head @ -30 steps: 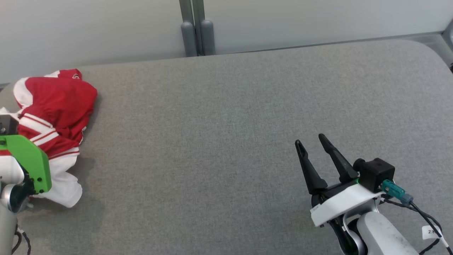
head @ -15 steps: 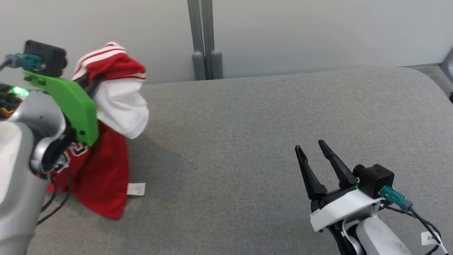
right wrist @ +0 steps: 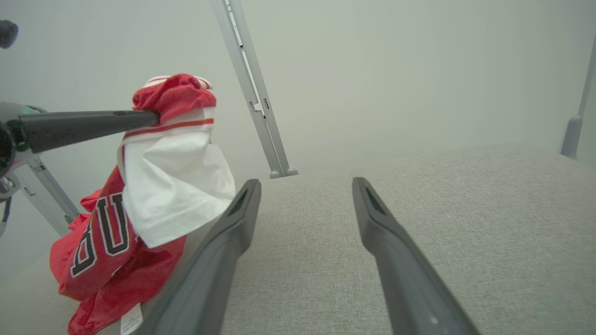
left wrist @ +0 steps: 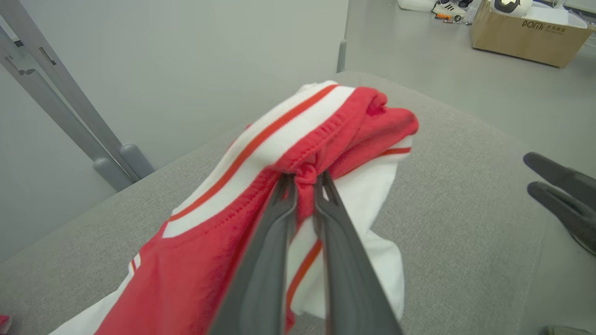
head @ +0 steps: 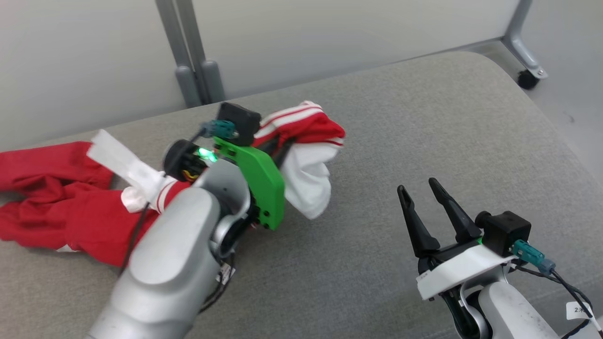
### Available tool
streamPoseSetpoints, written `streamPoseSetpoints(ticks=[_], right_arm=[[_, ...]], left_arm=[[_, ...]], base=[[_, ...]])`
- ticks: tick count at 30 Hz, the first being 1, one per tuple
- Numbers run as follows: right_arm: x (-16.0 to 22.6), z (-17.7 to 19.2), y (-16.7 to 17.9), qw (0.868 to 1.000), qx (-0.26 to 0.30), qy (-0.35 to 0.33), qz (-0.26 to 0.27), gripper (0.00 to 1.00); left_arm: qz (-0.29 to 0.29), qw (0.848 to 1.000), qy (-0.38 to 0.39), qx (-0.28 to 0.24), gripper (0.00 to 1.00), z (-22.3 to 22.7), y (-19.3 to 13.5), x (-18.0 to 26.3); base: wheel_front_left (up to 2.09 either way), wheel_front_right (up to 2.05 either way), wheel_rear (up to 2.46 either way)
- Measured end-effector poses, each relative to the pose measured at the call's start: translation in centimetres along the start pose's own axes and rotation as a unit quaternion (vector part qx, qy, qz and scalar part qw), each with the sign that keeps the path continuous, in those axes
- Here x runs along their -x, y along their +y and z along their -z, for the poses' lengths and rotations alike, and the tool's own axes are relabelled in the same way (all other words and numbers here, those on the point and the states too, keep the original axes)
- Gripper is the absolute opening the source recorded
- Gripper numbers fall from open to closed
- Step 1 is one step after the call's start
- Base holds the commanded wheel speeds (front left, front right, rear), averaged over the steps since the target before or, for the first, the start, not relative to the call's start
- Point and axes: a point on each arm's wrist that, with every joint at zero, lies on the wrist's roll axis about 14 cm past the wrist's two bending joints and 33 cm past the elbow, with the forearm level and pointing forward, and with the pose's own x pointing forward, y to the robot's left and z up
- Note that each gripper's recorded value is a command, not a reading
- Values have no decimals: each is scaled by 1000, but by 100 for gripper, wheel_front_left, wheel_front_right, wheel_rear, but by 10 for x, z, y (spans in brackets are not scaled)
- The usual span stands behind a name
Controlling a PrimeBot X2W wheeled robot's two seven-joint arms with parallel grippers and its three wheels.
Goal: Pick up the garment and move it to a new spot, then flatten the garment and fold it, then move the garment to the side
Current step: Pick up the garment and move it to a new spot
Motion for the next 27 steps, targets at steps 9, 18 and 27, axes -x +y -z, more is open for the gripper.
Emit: streamPoseSetpoints(ticks=[9, 18, 27], right_arm=[[7, 11, -28, 999, 4, 21, 44, 100], [4, 20, -27, 999, 3, 34, 38, 100], [-6, 14, 5, 1000, -5, 18, -13, 100]], left_arm=[[61, 994, 87, 9, 100, 98, -45, -46], [67, 997, 11, 21, 100, 79, -49, -44], [-81, 991, -105, 16, 100, 39, 29, 10]], base=[[0, 0, 0], [0, 0, 0], [0, 0, 0]])
